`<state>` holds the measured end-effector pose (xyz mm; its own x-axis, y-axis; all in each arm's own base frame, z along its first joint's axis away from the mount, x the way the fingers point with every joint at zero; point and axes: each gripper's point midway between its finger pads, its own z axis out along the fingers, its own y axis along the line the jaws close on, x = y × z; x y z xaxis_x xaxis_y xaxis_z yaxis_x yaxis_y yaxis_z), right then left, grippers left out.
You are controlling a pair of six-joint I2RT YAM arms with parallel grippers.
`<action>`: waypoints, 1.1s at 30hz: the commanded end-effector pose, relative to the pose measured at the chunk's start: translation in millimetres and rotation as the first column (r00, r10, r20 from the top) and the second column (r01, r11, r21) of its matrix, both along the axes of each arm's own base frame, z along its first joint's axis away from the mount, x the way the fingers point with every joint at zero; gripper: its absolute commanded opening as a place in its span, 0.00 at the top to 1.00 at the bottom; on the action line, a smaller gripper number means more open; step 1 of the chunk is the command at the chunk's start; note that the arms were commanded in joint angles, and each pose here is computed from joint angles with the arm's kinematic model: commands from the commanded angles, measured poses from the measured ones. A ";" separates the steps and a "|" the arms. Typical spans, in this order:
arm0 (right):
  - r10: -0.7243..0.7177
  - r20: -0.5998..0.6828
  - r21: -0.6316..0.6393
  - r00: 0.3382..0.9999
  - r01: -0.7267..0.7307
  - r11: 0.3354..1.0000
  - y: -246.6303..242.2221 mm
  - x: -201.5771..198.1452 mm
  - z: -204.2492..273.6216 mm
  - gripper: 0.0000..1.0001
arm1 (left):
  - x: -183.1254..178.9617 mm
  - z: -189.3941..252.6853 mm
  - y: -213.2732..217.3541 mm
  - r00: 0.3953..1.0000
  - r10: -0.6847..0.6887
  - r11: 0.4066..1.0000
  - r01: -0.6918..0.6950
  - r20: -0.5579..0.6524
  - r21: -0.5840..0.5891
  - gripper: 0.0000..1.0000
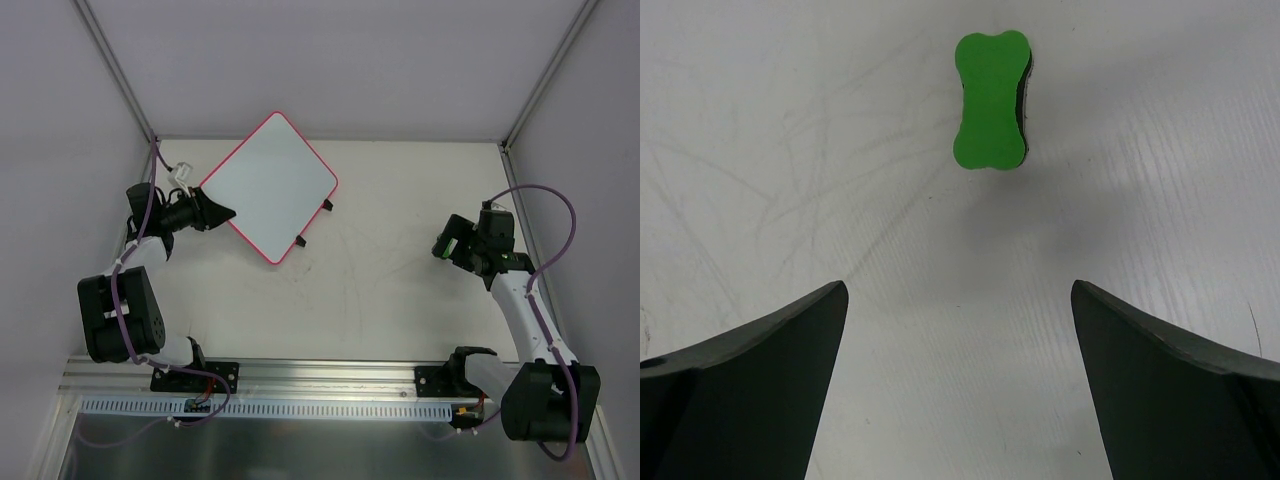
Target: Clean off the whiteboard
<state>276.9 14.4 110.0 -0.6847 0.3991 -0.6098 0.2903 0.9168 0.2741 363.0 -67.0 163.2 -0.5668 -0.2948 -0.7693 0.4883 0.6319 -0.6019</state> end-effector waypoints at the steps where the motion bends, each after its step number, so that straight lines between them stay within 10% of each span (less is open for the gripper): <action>1: 0.004 0.034 -0.006 0.999 -0.004 1.000 -0.1 1.0 6.3 0.01 | 5.3 10.5 3.0 0.997 -0.026 0.999 0.024 0.072 0.030 0.70; 7: 0.006 0.033 -0.004 0.999 -0.006 1.000 0.5 -1.4 4.5 0.01 | 4.1 6.7 2.8 0.997 -0.028 0.999 0.026 0.067 0.032 0.68; 29: 0.006 0.039 -0.004 0.999 -0.006 1.000 0.8 -7.8 1.8 0.01 | 3.9 -2.5 13.8 0.996 0.087 0.994 -0.088 0.019 0.069 0.01; 33: 0.002 0.053 0.000 0.999 -0.002 1.000 0.9 -7.7 5.3 0.01 | 1.8 -4.8 19.6 0.990 0.144 0.986 -0.143 -0.005 0.090 0.01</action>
<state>266.0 14.8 104.4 -0.6821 0.3994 -0.6126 0.2885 0.9167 0.2764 367.9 -52.9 153.5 -0.5564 -0.3047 -0.7731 0.4082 0.7101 -0.5737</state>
